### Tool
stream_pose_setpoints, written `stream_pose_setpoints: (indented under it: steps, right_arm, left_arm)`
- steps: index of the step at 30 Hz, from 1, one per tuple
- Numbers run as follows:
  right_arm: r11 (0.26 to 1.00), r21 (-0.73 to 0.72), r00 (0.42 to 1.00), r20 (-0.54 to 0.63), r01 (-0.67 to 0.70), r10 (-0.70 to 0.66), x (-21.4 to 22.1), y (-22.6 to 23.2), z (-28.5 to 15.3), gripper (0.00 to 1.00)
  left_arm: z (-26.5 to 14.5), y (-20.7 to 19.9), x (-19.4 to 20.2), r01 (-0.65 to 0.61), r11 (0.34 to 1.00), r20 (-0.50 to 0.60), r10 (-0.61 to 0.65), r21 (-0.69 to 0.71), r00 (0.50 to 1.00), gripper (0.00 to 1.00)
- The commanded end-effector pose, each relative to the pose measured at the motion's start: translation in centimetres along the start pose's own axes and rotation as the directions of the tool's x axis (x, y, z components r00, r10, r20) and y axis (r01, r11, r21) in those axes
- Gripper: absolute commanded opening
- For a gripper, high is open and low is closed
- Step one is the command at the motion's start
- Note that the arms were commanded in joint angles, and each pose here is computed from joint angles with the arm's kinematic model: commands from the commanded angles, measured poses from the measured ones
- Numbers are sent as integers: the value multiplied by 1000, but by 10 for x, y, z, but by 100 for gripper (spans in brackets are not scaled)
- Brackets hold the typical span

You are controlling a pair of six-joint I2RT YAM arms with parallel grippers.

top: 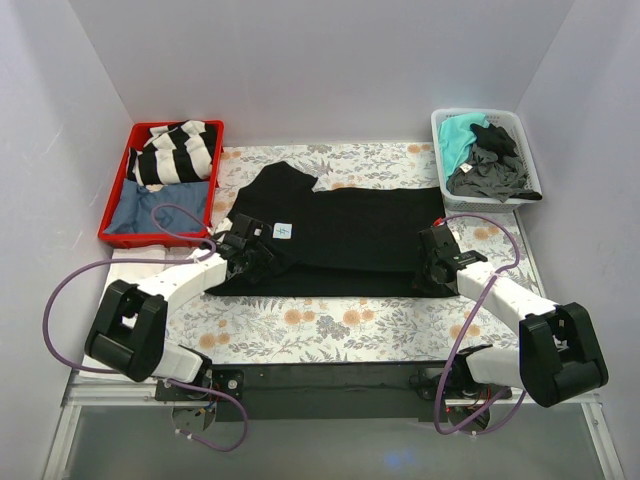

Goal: Fold and stack the t-shirts
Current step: Fold the flattened tshirt in 1/3 of the way

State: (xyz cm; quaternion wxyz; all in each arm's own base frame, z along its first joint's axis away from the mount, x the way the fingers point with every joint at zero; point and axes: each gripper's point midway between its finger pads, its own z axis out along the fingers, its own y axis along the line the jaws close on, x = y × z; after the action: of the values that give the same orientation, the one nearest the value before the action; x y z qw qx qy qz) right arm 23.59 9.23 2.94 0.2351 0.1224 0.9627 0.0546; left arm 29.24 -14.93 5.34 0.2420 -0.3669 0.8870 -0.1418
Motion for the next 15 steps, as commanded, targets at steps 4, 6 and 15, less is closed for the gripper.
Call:
stream_pose_setpoints:
  steps: [4,6,15]
  right_arm:
    - [1000,-5,999,49,-10,11,-11,5,0,27]
    - [1000,-2,999,47,-10,10,-11,4,0,27]
    - [1000,12,999,49,-11,11,-9,0,1,27]
  left_arm:
    - [-8,-16,15,83,989,-68,-75,126,995,35]
    - [-7,-17,18,96,987,-82,-86,130,993,34]
    - [2,-17,24,119,985,-105,-106,128,989,29]
